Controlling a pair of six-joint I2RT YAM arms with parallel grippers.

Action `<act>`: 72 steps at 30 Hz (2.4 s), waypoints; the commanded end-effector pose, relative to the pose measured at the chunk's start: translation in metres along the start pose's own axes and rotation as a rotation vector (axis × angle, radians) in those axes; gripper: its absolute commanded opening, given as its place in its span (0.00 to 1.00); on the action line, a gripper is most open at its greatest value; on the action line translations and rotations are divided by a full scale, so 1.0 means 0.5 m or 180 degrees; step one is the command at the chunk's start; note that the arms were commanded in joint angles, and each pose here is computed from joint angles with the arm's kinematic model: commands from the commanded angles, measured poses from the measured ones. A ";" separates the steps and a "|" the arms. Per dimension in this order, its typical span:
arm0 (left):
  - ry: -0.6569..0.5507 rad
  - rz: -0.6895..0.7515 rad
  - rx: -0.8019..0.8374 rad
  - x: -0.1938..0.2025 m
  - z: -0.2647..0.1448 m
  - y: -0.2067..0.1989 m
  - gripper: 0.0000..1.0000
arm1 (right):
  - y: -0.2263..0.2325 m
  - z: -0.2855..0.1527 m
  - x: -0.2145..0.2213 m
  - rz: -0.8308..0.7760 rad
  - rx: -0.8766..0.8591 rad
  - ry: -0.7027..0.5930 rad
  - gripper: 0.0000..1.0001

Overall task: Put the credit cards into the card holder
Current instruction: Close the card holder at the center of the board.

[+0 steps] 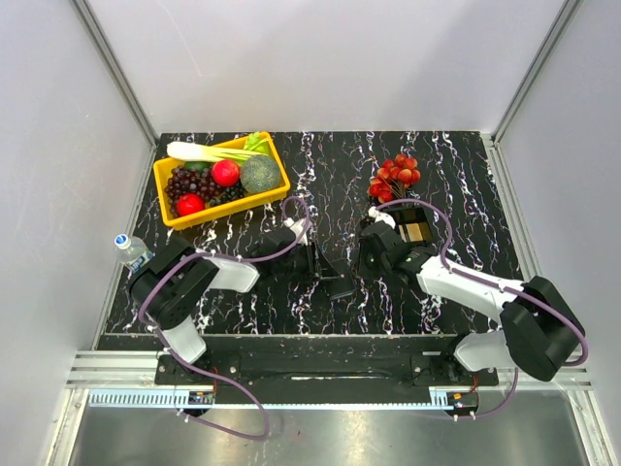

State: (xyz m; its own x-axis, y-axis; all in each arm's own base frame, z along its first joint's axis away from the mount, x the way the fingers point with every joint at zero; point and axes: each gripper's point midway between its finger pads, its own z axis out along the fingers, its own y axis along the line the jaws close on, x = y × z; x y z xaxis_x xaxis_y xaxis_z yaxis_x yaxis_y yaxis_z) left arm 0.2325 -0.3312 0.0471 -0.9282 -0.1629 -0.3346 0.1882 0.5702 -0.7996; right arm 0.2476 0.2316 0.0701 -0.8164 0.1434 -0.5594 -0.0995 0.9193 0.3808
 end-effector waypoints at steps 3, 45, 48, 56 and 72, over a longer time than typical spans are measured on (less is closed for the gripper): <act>-0.0081 0.0071 0.0174 -0.021 0.021 -0.032 0.43 | 0.030 0.002 0.010 -0.0084 -0.0248 0.0123 0.00; -0.0187 0.0385 -0.0273 -0.029 -0.008 0.007 0.43 | 0.046 0.035 0.031 0.0048 -0.1406 0.1157 0.00; -0.0196 0.0396 -0.0313 -0.031 -0.008 0.011 0.43 | 0.034 0.040 0.031 -0.0006 -0.1309 0.1231 0.00; -0.0185 0.0399 -0.0303 -0.032 -0.005 0.011 0.43 | 0.025 0.053 0.021 -0.0006 -0.1178 0.1273 0.00; -0.0200 0.0389 -0.0241 -0.035 -0.001 0.003 0.43 | 0.031 0.065 0.034 0.0063 -0.1262 0.1407 0.00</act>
State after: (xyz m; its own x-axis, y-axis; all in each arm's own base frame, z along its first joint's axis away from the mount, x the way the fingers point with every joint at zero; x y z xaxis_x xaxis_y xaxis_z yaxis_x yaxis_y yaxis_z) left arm 0.2368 -0.3227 0.0405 -0.9032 -0.1225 -0.4114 0.2396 0.6514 -0.7199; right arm 0.2429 0.2541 0.0354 -0.9759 -0.0780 -0.2039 -0.1961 0.7231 0.6623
